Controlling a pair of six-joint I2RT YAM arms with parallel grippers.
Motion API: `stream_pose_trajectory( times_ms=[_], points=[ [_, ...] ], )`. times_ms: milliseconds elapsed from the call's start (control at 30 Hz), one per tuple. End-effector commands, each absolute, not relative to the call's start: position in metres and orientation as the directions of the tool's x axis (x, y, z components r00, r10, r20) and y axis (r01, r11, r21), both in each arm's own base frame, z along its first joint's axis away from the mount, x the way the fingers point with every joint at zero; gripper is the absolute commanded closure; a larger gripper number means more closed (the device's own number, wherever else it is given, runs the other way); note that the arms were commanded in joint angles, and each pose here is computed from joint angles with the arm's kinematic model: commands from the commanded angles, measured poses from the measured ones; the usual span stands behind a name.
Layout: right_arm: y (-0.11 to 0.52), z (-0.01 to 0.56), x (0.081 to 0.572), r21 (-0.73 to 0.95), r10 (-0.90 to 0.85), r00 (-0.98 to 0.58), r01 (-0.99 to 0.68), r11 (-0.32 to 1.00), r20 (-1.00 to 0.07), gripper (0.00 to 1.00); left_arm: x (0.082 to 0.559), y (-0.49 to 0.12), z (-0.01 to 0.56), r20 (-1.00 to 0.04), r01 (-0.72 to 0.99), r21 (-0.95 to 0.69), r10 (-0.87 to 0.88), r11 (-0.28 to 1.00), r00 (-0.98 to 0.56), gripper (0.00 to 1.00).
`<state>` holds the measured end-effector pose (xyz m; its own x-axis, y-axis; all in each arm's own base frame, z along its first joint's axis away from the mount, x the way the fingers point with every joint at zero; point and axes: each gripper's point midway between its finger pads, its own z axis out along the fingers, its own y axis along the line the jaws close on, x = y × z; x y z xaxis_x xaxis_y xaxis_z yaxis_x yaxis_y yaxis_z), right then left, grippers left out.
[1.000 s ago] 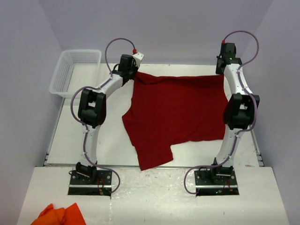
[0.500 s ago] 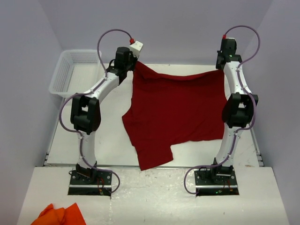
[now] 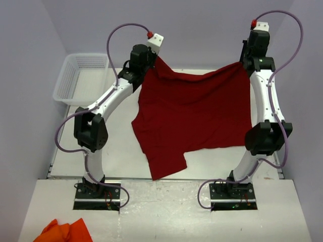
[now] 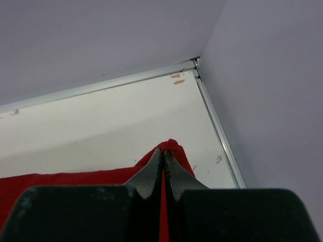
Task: Fold and stack the t-shirts
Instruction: Flatten out the tshirt
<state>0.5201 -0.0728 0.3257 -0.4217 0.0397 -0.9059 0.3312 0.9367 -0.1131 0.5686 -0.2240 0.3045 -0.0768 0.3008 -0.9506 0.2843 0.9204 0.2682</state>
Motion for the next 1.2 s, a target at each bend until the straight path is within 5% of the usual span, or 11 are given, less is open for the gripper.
stream_pose_trajectory(
  times_ms=[0,333,600,1000,1167],
  points=[
    [-0.069,0.365,0.508,-0.101,0.021,-0.333,0.344,0.934,-0.943,1.00,0.559,-0.225,0.359,-0.965,0.213,0.257,0.261,0.943,0.010,1.00],
    [-0.002,0.439,0.454,-0.116,-0.063,-0.227,0.231,0.966,-0.972,1.00,0.456,-0.144,0.482,-0.977,-0.002,0.200,0.199,0.980,0.074,1.00],
    [0.023,0.519,0.372,-0.041,-0.029,-0.081,0.160,0.986,-0.996,1.00,0.374,-0.115,0.581,-0.969,0.025,0.120,0.111,0.993,0.223,1.00],
    [0.049,0.600,0.240,0.093,0.105,0.137,-0.091,0.991,-0.985,1.00,0.220,-0.125,0.673,-0.855,0.498,-0.017,-0.271,0.867,0.443,1.00],
    [0.058,0.603,0.259,0.079,0.091,0.141,-0.088,0.993,-0.986,1.00,0.243,-0.125,0.670,-0.866,0.424,0.042,-0.178,0.905,0.467,1.00]
  ],
)
